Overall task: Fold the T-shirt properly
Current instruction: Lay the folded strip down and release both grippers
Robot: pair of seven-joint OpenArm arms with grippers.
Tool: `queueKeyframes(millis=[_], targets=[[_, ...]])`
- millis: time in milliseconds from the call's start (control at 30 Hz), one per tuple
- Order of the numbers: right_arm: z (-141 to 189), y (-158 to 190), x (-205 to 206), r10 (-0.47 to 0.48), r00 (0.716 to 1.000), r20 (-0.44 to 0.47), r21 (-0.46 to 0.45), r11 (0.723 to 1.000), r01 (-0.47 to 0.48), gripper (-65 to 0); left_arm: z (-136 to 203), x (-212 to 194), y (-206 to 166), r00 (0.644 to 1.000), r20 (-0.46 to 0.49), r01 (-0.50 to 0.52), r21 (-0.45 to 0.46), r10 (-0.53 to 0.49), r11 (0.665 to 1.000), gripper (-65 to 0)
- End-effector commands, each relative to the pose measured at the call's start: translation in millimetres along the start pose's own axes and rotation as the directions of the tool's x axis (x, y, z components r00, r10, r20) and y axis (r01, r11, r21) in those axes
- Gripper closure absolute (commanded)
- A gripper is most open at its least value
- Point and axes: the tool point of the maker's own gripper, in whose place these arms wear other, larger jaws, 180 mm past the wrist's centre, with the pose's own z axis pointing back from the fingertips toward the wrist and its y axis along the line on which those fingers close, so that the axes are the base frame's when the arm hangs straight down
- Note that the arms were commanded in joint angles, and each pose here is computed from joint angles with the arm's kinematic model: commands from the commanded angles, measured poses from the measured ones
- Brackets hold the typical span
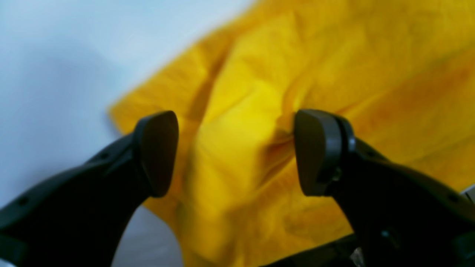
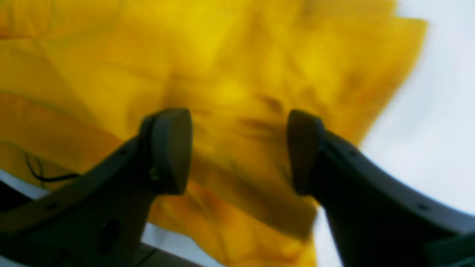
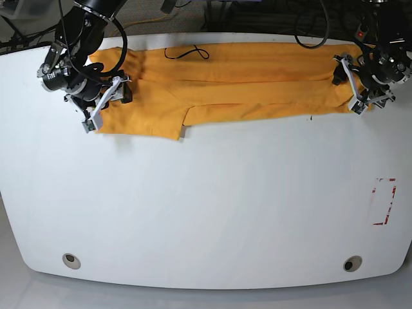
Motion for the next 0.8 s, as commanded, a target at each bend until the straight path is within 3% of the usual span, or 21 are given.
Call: queueKeyframes(millis=[0, 133, 333, 467, 767], targets=[[-5.4, -1.2, -1.4, -0.003, 1.000, 0.012, 0.016, 1.000, 0.003, -30.6, 2.1, -12.7, 12.1, 0.999, -0.044, 0.008, 0.032, -0.007, 0.999, -44.4], [-14.6, -18.1, -17.0, -0.013, 0.999, -0.031, -0.019, 1.000, 0.013, -20.9, -4.7, -34.8, 10.1, 0.994, -0.113, 0.005, 0.026, -0.002, 1.000, -41.9], [-40.3, -45.0, -28.0, 0.004, 0.997, -0.076, -0.066, 0.998, -0.009, -20.9, -12.8, -36.9, -2.7, 0.991, -0.132, 0.025, -0.012, -0.027, 1.000, -34.9], [-58.7, -64.3, -25.3, -0.013, 0.997, -0.076, -0.082, 0.997, 0.007, -20.8, -20.9, -12.8, -8.0, 0.994, -0.091, 0.061, -0.030, -0.064, 0.998, -35.0], [-64.6, -128.2, 30.8, -0.059, 0.998, 0.012, -0.120, 0.991, 0.060, -20.5, -26.3, 51.5, 2.1, 0.991, 0.022, 0.133, -0.006, -0.133, 0.991, -35.1]])
